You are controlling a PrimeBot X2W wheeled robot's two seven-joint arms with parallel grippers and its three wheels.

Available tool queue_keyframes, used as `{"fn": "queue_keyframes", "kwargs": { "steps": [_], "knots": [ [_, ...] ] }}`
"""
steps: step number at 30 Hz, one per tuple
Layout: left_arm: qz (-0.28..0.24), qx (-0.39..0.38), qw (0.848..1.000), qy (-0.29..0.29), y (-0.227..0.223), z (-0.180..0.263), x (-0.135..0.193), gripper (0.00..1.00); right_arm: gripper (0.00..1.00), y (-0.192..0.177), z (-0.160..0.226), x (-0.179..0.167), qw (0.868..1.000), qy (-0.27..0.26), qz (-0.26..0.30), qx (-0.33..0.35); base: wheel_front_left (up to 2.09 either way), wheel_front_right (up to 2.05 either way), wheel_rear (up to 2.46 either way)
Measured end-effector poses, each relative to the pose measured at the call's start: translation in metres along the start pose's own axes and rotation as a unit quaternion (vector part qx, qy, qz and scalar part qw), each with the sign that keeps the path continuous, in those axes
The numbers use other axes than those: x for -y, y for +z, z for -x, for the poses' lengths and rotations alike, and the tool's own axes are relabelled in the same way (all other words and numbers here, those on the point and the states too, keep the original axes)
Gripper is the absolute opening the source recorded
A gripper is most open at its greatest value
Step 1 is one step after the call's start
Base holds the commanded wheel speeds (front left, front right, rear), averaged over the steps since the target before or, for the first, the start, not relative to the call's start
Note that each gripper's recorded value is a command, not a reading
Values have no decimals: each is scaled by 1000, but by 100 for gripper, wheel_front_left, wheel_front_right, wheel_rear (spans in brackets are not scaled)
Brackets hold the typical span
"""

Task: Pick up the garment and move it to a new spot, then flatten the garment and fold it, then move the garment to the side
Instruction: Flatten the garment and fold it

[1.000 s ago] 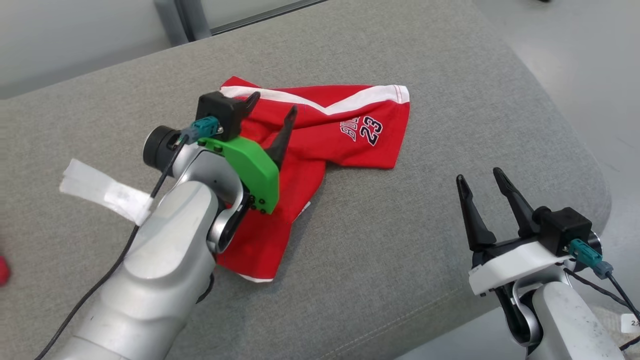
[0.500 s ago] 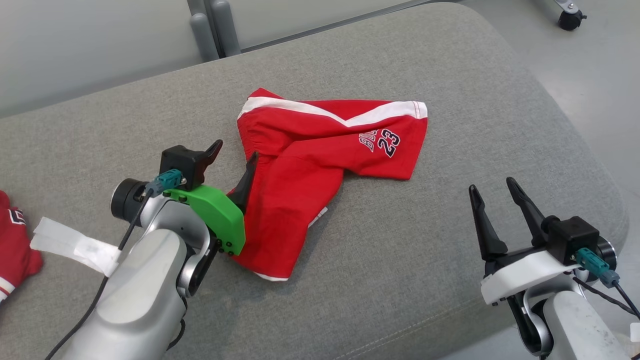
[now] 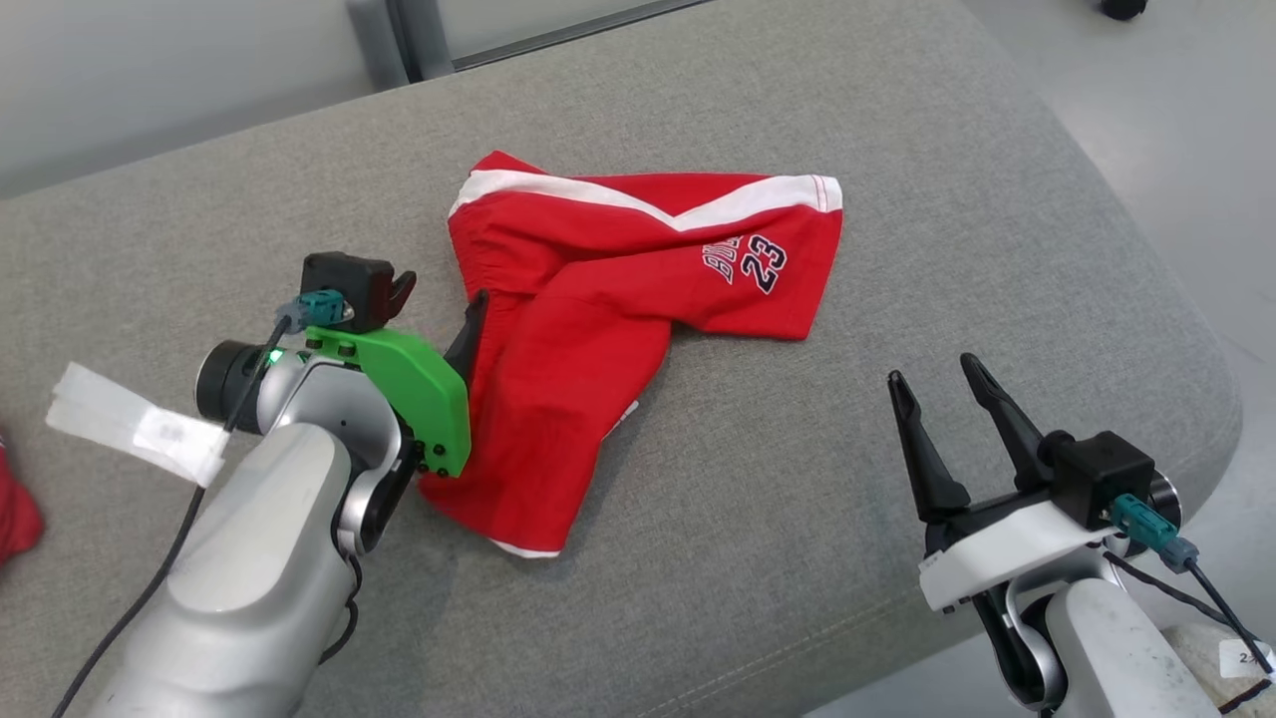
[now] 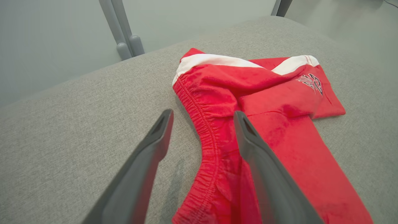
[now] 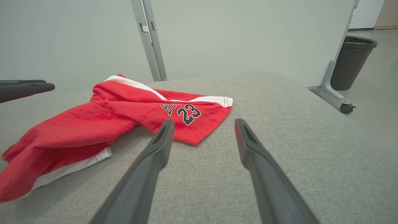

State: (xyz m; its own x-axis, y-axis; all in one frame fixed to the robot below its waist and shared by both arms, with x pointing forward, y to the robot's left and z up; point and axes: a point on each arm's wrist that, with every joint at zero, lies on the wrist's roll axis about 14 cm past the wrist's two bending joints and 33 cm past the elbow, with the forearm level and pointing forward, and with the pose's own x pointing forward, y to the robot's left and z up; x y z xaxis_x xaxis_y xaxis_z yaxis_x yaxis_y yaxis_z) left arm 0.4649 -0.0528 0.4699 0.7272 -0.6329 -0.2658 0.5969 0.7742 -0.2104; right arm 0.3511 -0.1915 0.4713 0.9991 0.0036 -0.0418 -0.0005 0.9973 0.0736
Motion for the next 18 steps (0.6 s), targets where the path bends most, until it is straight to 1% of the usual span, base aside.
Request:
{"fn": "queue_keyframes", "kwargs": {
  "steps": [13, 18],
  "knots": [
    [8, -98, 995, -3, -41, -35, -2, 100, 100, -7, -2, 18, 999, -39, -4, -13, 0, 0, 0],
    [23, -127, 992, -2, -56, -45, -3, 100, 100, -8, -3, 26, 998, -53, -2, -16, 0, 0, 0]
  ]
}}
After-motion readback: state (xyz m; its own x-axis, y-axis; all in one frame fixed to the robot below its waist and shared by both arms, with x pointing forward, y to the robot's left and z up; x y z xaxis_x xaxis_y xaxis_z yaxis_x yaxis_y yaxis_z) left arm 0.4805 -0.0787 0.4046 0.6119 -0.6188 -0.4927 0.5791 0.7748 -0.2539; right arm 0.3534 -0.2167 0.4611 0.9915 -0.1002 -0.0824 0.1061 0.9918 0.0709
